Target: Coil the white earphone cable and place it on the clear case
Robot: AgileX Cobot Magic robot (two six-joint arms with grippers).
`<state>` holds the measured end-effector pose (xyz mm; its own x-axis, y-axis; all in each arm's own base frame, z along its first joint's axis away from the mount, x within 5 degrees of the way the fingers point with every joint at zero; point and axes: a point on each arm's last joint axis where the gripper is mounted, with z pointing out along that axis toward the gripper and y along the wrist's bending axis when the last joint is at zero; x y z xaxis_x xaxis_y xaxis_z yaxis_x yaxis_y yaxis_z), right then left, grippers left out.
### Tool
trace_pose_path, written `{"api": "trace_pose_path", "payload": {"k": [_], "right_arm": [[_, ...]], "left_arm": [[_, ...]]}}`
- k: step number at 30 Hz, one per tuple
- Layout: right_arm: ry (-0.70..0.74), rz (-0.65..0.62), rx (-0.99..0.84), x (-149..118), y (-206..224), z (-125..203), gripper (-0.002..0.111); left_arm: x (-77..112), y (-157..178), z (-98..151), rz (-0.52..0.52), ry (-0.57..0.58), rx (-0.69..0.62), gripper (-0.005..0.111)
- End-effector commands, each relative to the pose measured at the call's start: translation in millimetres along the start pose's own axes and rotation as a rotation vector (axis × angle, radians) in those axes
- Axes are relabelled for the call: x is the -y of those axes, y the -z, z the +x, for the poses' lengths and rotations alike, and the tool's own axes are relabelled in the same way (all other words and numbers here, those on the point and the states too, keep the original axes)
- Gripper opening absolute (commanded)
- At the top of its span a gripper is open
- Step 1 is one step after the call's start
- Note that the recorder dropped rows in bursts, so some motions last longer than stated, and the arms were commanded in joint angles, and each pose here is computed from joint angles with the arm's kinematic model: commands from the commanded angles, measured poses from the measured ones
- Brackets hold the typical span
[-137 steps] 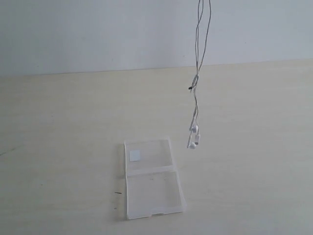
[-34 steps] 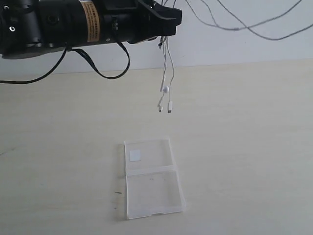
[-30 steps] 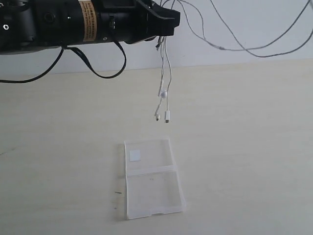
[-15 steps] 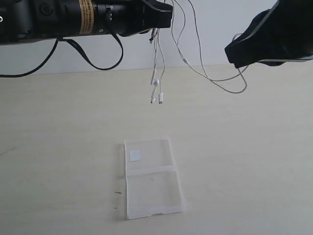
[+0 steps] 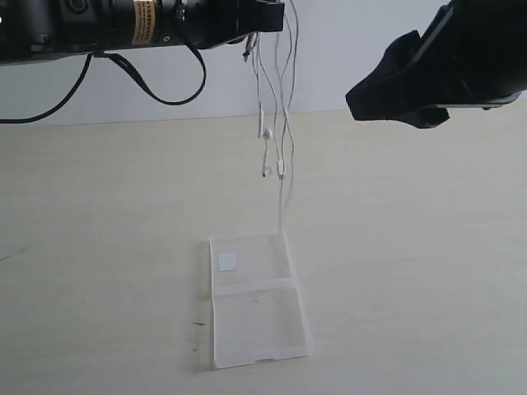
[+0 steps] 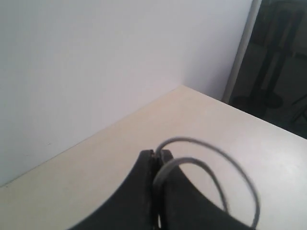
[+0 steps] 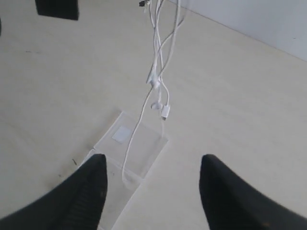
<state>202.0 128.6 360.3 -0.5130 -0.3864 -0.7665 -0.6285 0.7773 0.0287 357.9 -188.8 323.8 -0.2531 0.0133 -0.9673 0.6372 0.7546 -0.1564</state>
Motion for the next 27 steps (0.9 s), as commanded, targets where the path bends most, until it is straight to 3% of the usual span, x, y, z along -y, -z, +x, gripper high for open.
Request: {"api": "trace_pose_path", "payload": {"k": [1, 5, 15, 27], "right_arm": [[0.003, 0.002, 0.029, -1, 10, 0, 0.058], [-0.057, -0.003, 0.014, -2, 12, 1, 0.058], [-0.058, 0.004, -0.006, -2, 10, 3, 0.058], [-0.067, 0.009, -0.026, 0, -3, 11, 0.058]], "left_arm": [[-0.3, 3, -6, -0.023, 0.01, 0.013, 0.0], [-4.1, 3, -5, -0.065, 0.015, 0.004, 0.0], [-12.7, 7, -7, -0.116, 0.198, 0.015, 0.0], [-40.6, 24, -19, 0.008, 0.476, 0.091, 0.0]]}}
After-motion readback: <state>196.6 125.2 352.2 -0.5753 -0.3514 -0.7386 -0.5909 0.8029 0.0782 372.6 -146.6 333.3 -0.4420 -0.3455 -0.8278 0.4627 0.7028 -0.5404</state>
